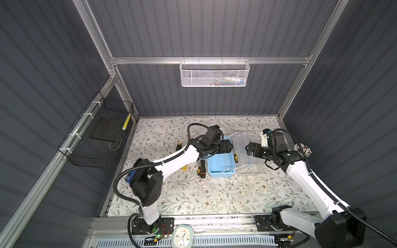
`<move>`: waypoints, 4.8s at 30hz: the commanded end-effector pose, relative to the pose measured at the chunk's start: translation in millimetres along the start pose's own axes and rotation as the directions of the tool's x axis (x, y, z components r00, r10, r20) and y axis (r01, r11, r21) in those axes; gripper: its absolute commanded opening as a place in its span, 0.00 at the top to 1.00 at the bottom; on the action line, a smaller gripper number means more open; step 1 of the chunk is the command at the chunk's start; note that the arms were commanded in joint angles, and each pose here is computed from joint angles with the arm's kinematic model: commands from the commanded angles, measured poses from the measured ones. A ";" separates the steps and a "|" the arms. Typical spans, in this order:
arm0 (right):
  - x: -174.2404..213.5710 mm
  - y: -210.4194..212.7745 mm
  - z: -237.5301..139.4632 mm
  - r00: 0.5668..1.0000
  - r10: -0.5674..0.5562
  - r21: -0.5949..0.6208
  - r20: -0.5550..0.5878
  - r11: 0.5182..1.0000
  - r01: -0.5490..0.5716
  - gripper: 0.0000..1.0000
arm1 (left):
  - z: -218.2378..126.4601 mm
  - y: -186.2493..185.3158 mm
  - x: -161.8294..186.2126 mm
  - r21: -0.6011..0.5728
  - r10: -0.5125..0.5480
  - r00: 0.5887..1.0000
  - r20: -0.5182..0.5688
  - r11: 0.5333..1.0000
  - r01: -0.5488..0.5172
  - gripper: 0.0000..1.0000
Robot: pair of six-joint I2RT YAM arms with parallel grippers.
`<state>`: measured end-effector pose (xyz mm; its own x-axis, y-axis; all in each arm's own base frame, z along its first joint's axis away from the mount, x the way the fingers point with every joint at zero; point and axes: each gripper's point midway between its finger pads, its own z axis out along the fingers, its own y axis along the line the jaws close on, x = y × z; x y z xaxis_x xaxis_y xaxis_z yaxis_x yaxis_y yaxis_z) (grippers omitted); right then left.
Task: Pack the tool kit
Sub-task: 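Release the file and move the left gripper back to the tools, then grasp the black-orange ratchet screwdriver with the left gripper, then lift the ratchet screwdriver with the left gripper toward the box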
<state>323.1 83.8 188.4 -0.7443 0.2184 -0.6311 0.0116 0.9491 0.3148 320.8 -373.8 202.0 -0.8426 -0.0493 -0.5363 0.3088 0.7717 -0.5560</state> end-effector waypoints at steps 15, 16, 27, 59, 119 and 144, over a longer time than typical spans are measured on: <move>-5.9 -6.3 -9.5 0.999 -0.038 0.043 0.027 0.998 0.037 0.03 | -17.7 134.6 116.4 -0.429 -0.105 0.975 -0.195 0.903 0.011 0.39; -5.4 -6.9 -9.5 0.999 -0.038 0.044 0.025 0.998 0.037 0.03 | -15.8 134.9 115.3 -0.433 -0.101 0.976 -0.192 0.901 0.008 0.40; -1.0 -13.3 -8.8 0.999 -0.035 0.057 0.015 0.998 0.035 0.02 | -3.7 150.1 124.8 -0.481 -0.103 0.972 -0.210 0.877 -0.011 0.54; 14.9 -45.1 32.7 0.990 -0.077 0.171 -0.119 0.981 0.096 0.09 | 0.5 153.9 113.9 -0.447 -0.071 0.977 -0.199 0.894 -0.026 0.77; -2.8 2.5 -11.5 0.999 -0.030 -0.008 -0.020 1.000 0.030 0.06 | 9.5 173.1 145.7 -0.477 -0.117 0.947 -0.300 0.878 -0.043 0.62; -6.0 15.8 -17.7 1.000 -0.006 -0.061 -0.022 0.998 0.004 0.06 | -9.5 146.3 117.4 -0.421 -0.090 0.970 -0.226 0.907 -0.014 0.88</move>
<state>320.6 84.9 199.2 -0.7550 0.1900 -0.6276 -0.0200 0.9500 0.3117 261.0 -264.6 36.0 -0.9560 0.0499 -0.2892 0.1131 0.9720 -0.2062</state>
